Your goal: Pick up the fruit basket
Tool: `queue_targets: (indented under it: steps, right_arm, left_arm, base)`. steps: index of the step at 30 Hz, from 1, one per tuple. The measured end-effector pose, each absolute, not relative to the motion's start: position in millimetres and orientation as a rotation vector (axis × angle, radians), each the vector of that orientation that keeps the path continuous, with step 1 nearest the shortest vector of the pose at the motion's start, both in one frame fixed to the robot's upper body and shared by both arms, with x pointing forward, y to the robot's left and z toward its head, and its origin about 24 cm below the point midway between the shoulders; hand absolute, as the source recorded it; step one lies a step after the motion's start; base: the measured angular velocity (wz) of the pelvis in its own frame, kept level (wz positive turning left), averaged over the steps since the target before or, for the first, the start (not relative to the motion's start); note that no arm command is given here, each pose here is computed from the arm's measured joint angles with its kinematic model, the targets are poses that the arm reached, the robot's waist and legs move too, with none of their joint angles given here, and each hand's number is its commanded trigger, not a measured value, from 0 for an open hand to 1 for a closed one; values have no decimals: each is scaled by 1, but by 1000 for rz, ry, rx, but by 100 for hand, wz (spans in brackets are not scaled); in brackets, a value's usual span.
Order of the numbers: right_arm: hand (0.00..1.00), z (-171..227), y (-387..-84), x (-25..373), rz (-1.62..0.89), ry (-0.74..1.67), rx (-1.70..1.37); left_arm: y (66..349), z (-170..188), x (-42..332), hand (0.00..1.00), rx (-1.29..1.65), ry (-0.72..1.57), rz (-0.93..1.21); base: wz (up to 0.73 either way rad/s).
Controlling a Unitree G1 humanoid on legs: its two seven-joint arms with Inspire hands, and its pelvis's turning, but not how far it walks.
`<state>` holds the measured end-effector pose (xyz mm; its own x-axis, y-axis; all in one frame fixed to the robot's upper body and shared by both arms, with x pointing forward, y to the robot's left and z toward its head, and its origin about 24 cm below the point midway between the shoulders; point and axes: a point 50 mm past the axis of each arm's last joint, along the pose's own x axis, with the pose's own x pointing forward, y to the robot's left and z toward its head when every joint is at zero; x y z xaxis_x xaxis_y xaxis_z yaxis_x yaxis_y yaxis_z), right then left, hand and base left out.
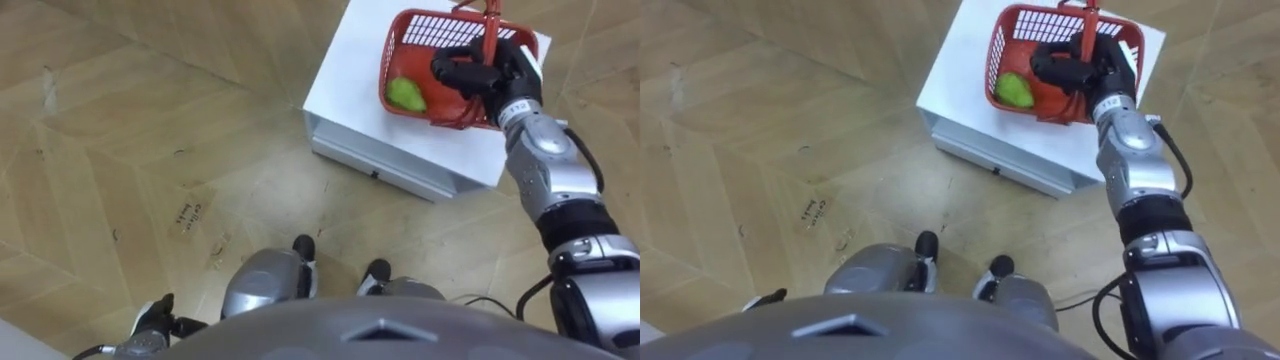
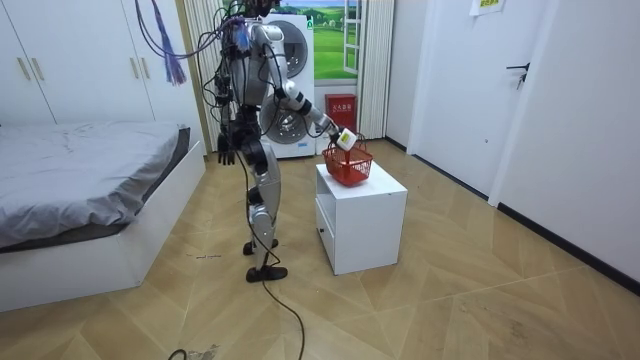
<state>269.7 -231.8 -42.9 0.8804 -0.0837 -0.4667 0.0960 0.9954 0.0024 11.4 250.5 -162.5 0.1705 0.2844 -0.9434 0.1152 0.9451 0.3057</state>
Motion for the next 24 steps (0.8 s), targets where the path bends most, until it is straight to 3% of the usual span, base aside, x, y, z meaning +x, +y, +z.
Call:
queue_targets:
  steps: [4,5,24]
  right_arm:
    - [97,-51,-235,265,-111,529,54]
    - [0,-52,-235,264,-116,533,71]
    - [0,-61,-249,262,-129,608,189]
  left_arm:
    - [251,-163,12,0,341,1404,124]
    - [251,-163,10,0,340,1410,126]
    - [250,-164,6,0,322,1430,109]
  base:
    - [-7]
    - [-9]
    - [3]
